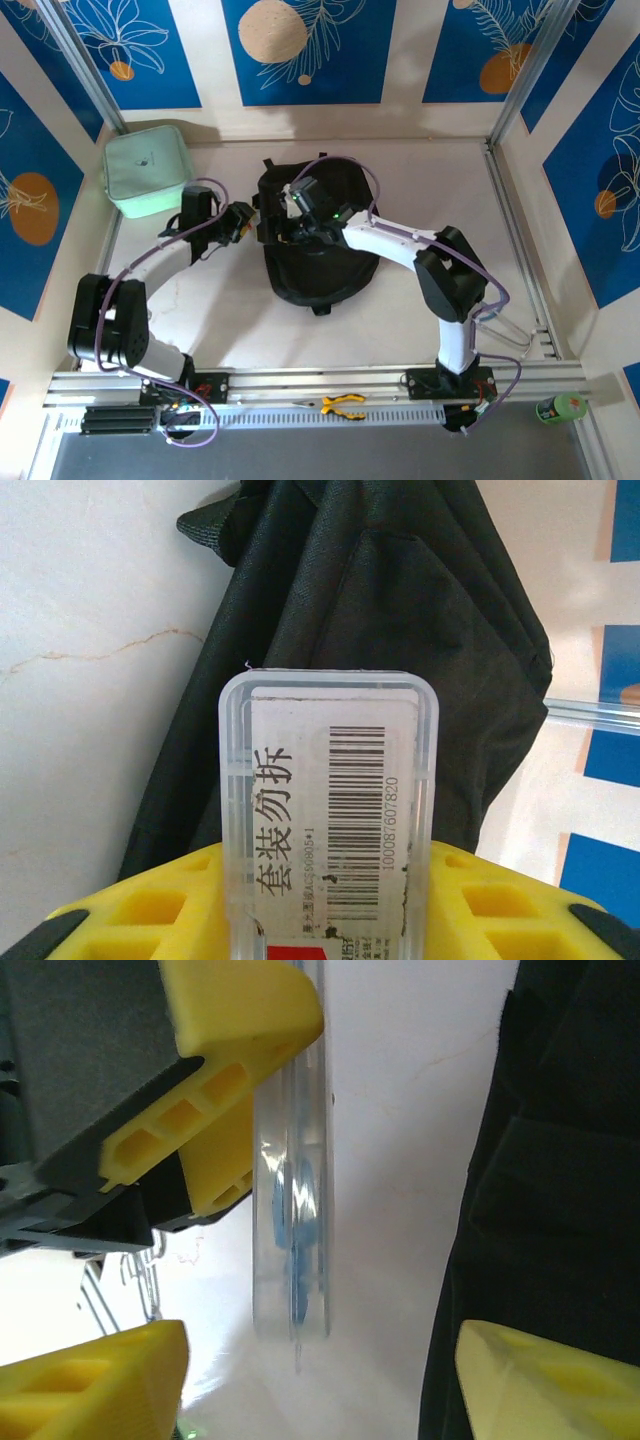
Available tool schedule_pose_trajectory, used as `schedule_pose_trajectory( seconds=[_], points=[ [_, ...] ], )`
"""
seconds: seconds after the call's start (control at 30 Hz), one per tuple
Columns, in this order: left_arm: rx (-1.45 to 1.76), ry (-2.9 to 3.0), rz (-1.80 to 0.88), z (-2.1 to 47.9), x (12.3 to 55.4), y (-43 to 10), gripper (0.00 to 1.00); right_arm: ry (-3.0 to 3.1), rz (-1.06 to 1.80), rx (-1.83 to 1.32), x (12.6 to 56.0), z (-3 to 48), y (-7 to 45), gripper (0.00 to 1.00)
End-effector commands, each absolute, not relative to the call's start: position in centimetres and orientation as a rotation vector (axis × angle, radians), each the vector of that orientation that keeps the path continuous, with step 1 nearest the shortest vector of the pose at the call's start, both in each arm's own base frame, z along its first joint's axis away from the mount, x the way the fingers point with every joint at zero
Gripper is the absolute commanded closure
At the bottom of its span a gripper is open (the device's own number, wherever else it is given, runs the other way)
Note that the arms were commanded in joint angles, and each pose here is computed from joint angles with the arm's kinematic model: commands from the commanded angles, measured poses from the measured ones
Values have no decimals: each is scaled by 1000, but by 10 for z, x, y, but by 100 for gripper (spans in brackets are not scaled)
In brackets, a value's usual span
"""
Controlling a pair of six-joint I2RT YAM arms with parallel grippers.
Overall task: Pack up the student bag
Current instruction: Pass the loose stationery, then rotate the student bag at the top-center of the table.
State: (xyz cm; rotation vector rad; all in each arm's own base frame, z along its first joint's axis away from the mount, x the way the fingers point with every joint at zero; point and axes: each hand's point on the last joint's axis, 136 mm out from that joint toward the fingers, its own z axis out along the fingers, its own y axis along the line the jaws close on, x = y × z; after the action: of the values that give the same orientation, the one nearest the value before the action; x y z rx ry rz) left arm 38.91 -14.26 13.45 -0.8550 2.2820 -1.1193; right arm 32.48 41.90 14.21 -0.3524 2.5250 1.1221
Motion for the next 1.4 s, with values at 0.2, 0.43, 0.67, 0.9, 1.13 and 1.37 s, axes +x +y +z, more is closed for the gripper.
schedule_pose_trajectory(
  seconds=[0.2, 0.43, 0.67, 0.9, 1.13, 1.37],
  points=[
    [-841, 2276, -1213, 138, 389, -156, 58, 2433, 1109, -381, 343, 148, 440, 51],
    [-860, 2274, -1228, 134, 388, -157, 57, 2434, 1113, -372, 348, 147, 446, 64],
    [-836, 2236, -1224, 141, 390, -154, 48, 2461, 1088, -365, 346, 145, 442, 84],
    [-682, 2217, -1108, 151, 393, -135, 28, 2408, 1078, -382, 334, 159, 416, 86],
    [-442, 2286, -977, 154, 393, -133, 20, 2421, 1000, -316, 324, 159, 362, 86],
    [-289, 2414, -995, 128, 408, -150, 35, 2463, 928, -111, 321, 156, 297, 86]
  ],
)
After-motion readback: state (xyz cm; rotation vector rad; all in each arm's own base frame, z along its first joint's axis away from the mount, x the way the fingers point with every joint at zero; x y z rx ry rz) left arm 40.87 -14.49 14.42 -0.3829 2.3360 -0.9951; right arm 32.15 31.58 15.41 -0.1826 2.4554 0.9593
